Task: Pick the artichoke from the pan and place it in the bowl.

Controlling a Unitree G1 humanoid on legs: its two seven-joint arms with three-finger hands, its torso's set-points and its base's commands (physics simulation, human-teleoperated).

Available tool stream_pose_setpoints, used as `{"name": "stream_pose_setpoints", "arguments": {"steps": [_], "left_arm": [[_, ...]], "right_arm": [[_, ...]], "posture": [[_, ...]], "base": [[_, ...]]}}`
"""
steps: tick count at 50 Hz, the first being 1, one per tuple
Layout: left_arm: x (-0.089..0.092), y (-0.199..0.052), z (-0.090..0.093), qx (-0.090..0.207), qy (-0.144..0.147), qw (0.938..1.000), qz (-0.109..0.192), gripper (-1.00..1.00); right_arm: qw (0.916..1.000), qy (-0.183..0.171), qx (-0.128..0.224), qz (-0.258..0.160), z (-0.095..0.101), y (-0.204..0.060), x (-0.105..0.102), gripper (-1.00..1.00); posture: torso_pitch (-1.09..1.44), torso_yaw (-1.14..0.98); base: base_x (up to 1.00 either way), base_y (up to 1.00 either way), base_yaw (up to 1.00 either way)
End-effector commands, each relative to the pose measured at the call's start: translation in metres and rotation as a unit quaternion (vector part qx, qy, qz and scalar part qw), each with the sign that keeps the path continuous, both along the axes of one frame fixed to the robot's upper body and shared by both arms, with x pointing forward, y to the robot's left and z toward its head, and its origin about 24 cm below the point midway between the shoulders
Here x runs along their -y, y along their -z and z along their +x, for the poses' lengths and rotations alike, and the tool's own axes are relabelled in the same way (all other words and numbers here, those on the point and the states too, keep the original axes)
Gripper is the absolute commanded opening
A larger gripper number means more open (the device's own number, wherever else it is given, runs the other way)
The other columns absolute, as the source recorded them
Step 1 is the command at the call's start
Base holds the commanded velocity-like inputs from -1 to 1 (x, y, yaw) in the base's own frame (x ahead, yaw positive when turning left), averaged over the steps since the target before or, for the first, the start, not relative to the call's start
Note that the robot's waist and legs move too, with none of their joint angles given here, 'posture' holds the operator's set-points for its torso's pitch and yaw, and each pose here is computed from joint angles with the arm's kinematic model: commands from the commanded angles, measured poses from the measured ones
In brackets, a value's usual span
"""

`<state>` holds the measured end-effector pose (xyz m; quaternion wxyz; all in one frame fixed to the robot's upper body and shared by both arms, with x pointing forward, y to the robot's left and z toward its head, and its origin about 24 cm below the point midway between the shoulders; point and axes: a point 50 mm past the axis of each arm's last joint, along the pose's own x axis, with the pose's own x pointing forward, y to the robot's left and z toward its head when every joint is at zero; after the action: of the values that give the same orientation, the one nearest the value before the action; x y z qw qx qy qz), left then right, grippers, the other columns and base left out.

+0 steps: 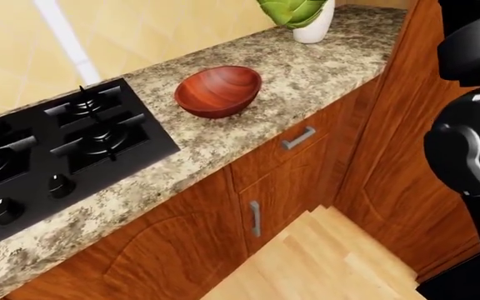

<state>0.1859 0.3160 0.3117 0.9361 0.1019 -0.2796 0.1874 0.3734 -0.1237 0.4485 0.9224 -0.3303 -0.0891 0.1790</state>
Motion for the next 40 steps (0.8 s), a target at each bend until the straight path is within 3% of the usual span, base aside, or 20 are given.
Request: {"name": "stream_pose_setpoints", "arguments": {"steps": [1,25,32,35,37,38,39,40], "left_arm": [[0.003,-0.011,-0.005,0.026,0.0,0.9995,0.018,1.0],[0.003,-0.011,-0.005,0.026,-0.001,0.9995,0.019,1.0],[0.003,-0.011,-0.006,0.026,-0.001,0.9995,0.019,1.0],[0.003,-0.011,-0.006,0.026,-0.001,0.9995,0.019,1.0],[0.003,-0.011,-0.006,0.026,-0.001,0.9995,0.019,1.0],[0.003,-0.012,-0.006,0.026,-0.001,0.9995,0.019,1.0],[0.003,-0.012,-0.006,0.026,-0.002,0.9995,0.019,1.0],[0.003,-0.012,-0.006,0.026,-0.001,0.9995,0.019,1.0]], "right_arm": [[0.9982,-0.008,0.06,0.006,-0.016,-0.027,-0.002,-1.0],[0.9982,-0.009,0.059,0.009,-0.016,-0.027,-0.002,-1.0],[0.9975,0.009,0.062,0.033,-0.016,-0.03,0.001,-1.0],[0.9955,0.029,0.087,0.023,-0.013,-0.029,0.004,-1.0],[0.9886,0.056,0.137,0.028,-0.011,-0.029,0.01,-1.0],[0.9874,0.076,0.138,0.008,-0.009,-0.027,0.014,-1.0],[0.9892,0.056,0.136,0.001,-0.01,-0.027,0.012,-1.0],[0.9897,0.061,0.13,-0.001,-0.009,-0.026,0.014,-1.0]], "posture": [[0.0,0.0],[0.0,0.0],[0.0,0.0],[0.0,0.0],[0.0,0.0],[0.0,0.0],[0.0,0.0],[0.0,0.0]], "base": [[0.26,0.0,0.0],[0.28,0.0,0.0],[0.1,0.0,0.0],[0.0,0.0,0.0],[0.0,0.0,0.0],[0.0,0.0,0.0],[0.0,0.0,0.0],[0.0,0.0,0.0]]}}
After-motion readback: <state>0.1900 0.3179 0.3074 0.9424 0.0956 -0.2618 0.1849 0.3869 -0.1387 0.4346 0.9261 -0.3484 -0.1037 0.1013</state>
